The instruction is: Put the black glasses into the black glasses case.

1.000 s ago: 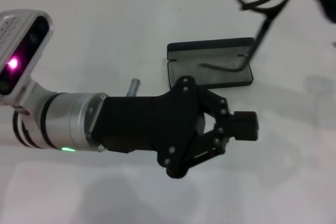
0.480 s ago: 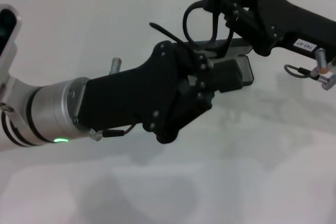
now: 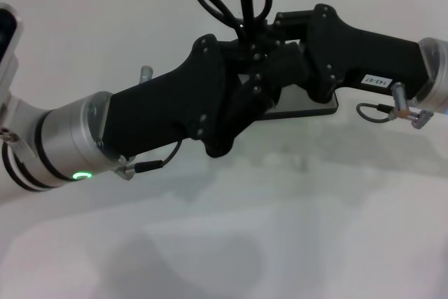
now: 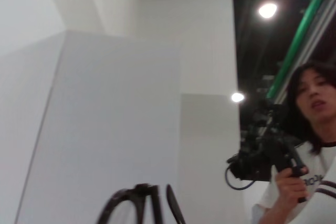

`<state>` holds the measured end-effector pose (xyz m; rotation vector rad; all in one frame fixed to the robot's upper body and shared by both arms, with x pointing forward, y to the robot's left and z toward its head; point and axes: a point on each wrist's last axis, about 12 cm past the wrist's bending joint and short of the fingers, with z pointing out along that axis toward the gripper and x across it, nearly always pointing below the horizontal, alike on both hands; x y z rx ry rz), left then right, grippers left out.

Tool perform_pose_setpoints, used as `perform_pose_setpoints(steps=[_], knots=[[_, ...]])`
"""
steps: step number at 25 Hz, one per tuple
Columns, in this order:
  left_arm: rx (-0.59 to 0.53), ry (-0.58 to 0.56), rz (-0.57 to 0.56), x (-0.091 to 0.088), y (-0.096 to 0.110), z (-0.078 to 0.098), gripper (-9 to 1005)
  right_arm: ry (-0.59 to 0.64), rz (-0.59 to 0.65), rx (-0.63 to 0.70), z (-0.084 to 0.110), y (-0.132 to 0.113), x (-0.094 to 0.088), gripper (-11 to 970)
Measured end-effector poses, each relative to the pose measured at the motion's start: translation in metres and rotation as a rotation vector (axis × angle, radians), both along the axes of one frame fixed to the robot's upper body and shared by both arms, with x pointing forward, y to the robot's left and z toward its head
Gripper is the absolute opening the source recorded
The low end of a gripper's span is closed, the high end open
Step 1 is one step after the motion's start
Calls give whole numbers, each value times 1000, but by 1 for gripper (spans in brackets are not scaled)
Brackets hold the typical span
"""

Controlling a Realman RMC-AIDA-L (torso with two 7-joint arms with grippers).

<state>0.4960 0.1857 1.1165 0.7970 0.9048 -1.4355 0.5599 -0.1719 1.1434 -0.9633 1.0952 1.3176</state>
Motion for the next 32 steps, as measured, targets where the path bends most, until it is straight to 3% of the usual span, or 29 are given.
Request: perform_pose_setpoints(steps=[9, 19, 23, 24, 28, 32], knots=[[15, 60, 51, 3, 3, -7, 48, -9, 9, -35, 0, 6, 1, 96], [-2, 35, 21, -5, 16, -5, 48, -1, -27, -50, -3, 0, 3, 97], [-7, 10, 4, -11, 34, -2, 48, -22, -46, -195, -2, -15, 7, 97], [2, -5, 13, -17, 51, 0, 48, -26, -42, -251, 0, -19, 6, 97], [22, -24, 57, -30, 77, 1, 49, -62, -52, -545, 9, -26, -5, 97], [15, -23, 139, -39, 97, 1, 49, -188, -120, -869, 29, -11, -18, 97]])
